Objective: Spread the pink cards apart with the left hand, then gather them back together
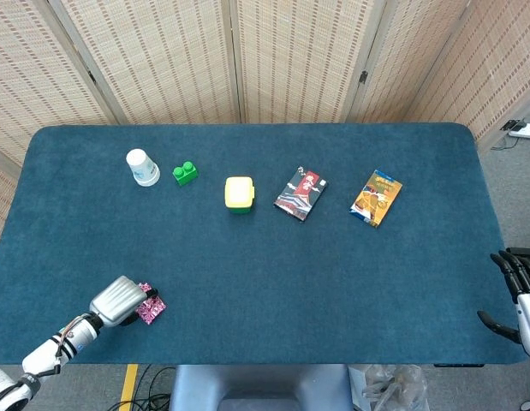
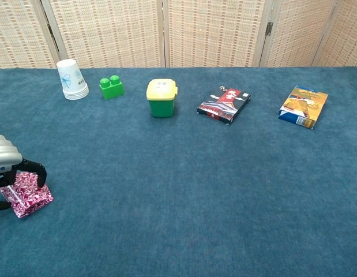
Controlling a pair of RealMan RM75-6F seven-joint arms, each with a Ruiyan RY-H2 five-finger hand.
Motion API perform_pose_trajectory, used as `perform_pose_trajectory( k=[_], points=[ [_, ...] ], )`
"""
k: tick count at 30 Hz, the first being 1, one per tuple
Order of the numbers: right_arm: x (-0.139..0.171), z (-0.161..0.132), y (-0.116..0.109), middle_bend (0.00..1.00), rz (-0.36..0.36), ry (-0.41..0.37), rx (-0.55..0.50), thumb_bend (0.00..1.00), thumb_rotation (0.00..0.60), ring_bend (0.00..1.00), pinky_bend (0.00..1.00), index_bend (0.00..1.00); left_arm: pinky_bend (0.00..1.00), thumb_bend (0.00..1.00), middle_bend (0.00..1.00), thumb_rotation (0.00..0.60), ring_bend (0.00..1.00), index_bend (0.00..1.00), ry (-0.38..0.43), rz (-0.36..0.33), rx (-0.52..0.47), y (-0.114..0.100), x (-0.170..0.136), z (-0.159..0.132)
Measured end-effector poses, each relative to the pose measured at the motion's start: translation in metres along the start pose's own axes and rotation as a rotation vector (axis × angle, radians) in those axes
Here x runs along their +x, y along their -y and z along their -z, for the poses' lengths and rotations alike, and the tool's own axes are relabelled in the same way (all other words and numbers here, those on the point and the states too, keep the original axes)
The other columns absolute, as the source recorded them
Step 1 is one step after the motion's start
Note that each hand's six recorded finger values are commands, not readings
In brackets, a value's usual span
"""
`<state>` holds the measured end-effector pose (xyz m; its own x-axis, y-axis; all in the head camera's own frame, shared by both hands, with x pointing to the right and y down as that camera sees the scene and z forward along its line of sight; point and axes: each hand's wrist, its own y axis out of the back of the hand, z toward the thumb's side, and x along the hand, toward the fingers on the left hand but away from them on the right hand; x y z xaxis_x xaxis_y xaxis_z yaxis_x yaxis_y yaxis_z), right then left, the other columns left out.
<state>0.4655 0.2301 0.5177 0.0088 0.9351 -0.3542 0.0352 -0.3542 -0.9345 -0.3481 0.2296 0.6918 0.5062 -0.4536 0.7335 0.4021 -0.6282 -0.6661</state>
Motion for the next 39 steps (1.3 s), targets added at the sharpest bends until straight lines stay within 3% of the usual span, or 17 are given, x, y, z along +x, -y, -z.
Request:
perform_pose_trajectory(
  k=[22, 39],
  points=[
    [0.0011, 0.001, -0.0007, 0.15, 0.0, 0.008, 0.003, 0.18, 0.6, 0.14, 0.19, 0.11, 1.0, 0.32, 1.0, 0.6, 0.95, 0.35, -0.011, 0.018, 0.03, 0.0033, 0.0037, 0.0029],
    [0.0007, 0.0026, -0.0022, 0.15, 0.004, 0.012, 0.003, 0.18, 0.6, 0.14, 0.19, 0.11, 1.0, 0.32, 1.0, 0.6, 0.94, 0.21, -0.027, 0.022, 0.007, -0.0059, 0.0004, 0.0051]
  ],
)
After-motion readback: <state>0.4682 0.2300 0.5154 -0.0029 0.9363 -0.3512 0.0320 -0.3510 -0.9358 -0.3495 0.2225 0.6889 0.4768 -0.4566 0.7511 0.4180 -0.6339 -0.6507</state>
